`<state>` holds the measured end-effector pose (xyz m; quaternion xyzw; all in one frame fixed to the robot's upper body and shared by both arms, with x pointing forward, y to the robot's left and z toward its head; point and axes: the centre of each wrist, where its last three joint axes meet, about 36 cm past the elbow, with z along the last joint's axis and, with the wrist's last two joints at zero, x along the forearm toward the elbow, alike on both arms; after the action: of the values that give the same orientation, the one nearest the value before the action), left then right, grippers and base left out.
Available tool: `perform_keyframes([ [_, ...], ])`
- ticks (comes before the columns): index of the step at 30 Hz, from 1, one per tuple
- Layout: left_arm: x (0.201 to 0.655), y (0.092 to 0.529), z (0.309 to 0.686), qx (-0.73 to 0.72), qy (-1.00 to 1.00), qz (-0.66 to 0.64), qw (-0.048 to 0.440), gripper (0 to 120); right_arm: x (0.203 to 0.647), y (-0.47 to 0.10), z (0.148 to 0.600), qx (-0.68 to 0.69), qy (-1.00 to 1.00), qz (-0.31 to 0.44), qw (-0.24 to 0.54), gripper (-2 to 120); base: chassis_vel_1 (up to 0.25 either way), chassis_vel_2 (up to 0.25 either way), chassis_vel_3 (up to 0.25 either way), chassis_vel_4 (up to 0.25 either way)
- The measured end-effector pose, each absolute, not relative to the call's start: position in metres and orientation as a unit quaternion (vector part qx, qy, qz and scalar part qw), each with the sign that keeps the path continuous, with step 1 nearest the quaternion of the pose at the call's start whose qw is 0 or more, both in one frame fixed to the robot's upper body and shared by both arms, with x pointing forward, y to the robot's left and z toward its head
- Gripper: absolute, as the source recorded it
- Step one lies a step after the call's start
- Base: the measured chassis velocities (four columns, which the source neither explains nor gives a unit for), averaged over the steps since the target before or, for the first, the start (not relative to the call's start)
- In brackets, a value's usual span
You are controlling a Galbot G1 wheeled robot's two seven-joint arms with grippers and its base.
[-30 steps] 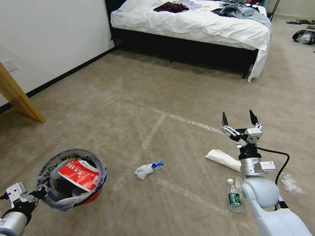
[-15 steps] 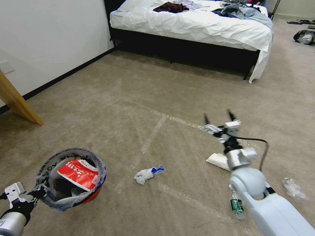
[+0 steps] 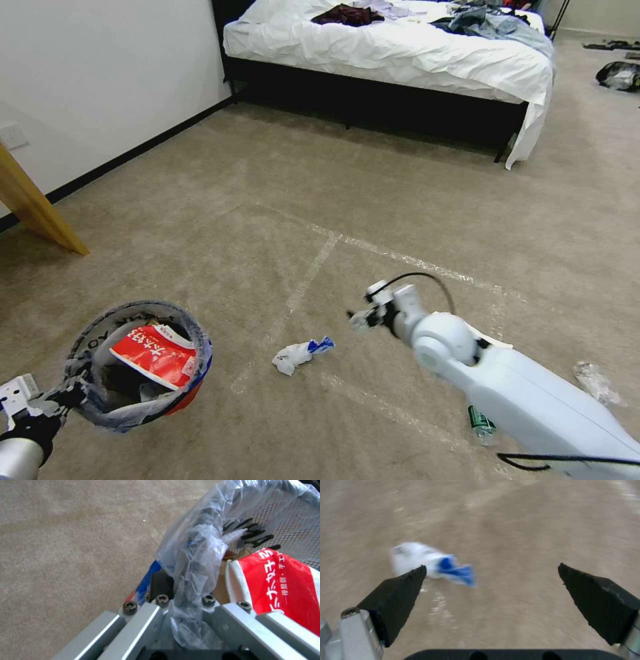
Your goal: Pick up the trash bin and place the garbage on the floor into it.
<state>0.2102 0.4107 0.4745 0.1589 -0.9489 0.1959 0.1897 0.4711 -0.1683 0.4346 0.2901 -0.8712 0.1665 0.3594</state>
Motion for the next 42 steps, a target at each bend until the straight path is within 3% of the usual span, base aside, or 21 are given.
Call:
perform_keyframes([
  [6,0.205,0.410,0.474,0.166,-0.948,0.199,0.187,1,0.496,-0.157,0.393,0.389,-0.785,0.296,0.382,100,0.000,0.000,0.000,0.000],
  [15,0.200,0.410,0.475,0.175,-0.946,0.201,0.184,1,0.518,-0.129,0.375,0.439,-0.732,0.366,0.371,99,0.000,0.000,0.000,0.000],
  [27,0.192,0.416,0.476,0.187,-0.944,0.202,0.182,1,0.548,-0.066,0.328,0.473,-0.718,0.399,0.318,100,0.000,0.000,0.000,0.000],
  [42,0.194,0.418,0.470,0.189,-0.941,0.209,0.185,1,0.558,-0.071,0.277,0.462,-0.719,0.410,0.318,97,0.000,0.000,0.000,0.000],
])
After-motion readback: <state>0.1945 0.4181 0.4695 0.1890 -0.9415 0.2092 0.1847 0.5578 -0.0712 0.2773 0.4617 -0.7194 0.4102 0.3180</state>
